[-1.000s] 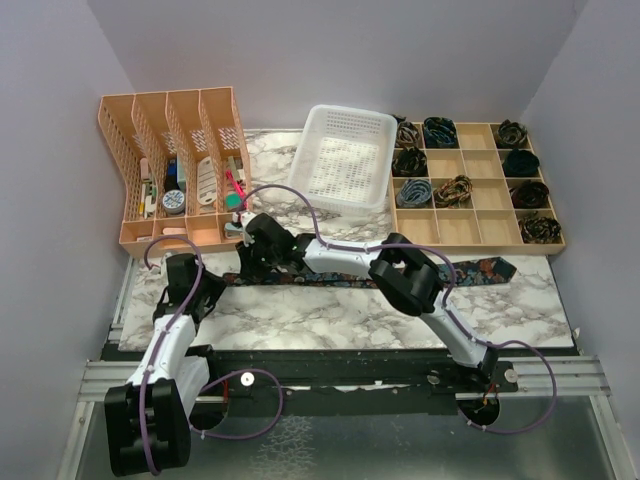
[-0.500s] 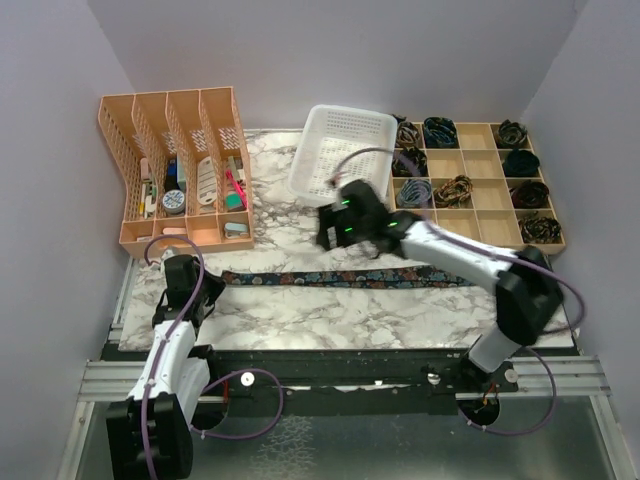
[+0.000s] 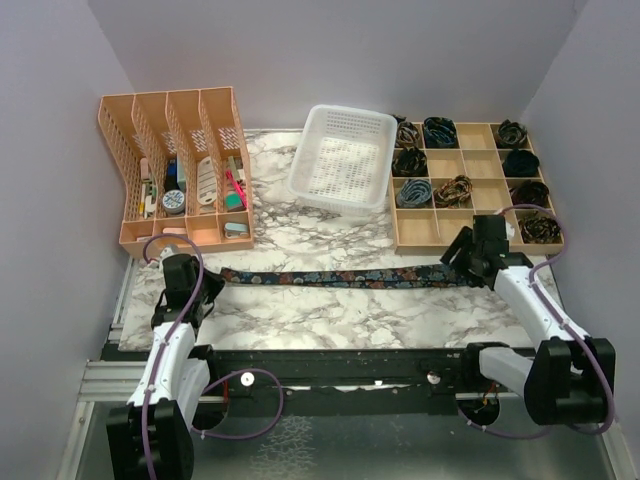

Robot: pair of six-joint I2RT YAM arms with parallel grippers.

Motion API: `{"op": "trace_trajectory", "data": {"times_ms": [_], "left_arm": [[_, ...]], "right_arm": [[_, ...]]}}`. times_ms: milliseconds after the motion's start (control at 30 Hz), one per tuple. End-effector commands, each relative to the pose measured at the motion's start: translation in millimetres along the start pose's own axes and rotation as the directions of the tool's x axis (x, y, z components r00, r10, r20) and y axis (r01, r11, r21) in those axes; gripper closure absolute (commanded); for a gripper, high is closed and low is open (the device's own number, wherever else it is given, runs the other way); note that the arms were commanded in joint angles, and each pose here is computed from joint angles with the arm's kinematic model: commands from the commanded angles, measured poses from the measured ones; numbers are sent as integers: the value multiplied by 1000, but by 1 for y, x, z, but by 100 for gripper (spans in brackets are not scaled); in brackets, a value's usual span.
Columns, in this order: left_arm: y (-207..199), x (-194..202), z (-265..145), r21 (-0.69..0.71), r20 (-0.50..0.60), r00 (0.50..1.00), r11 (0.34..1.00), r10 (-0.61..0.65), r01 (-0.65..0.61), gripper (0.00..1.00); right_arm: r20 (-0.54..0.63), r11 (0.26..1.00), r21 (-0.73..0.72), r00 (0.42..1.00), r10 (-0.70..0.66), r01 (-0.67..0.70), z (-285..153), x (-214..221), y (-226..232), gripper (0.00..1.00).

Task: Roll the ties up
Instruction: Flatten out the tie at the center of the board.

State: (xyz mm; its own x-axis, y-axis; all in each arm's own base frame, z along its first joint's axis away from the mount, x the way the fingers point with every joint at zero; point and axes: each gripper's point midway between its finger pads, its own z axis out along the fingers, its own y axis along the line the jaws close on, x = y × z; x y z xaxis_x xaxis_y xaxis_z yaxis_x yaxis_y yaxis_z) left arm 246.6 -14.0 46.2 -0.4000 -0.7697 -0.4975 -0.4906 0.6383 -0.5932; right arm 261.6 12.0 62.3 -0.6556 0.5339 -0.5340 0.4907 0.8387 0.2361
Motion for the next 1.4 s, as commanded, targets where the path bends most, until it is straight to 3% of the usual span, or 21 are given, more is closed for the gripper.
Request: {"op": "trace_trajectory", "data": {"times_ms": [0,133,367,700,867,1100,1267,1367], "left_arm": [[-12,-13,-4,32,27,999,999,25,-25,100],[-11,-11,-3,33,22,999,999,26,-26,100],[-11,-9,-2,37,18,1000,999,21,-21,100],[-11,-8,-2,41,16,1000,999,19,-20,100],[-10,-8,-1,38,14,1000,999,18,-18,100],[-9,-8,-1,31,15,1000,999,8,-9,100],[-11,-5,-1,43,2,1000,999,5,-5,82],[-9,-4,0,36,-3,1000,999,2,-2,79]], "right_arm": [[-45,998,47,998,45,-43,11,2,-19,29],[-62,993,105,996,63,-56,22,0,-33,31],[-65,993,108,997,51,-44,33,1,-36,45],[-63,995,96,998,20,-14,38,0,-36,75],[-67,996,85,998,8,-3,39,0,-34,99],[-4,989,147,1000,24,-23,30,-12,-44,99],[64,975,219,997,32,-45,23,-26,-56,100],[77,967,248,996,41,-59,22,-27,-61,99]]}}
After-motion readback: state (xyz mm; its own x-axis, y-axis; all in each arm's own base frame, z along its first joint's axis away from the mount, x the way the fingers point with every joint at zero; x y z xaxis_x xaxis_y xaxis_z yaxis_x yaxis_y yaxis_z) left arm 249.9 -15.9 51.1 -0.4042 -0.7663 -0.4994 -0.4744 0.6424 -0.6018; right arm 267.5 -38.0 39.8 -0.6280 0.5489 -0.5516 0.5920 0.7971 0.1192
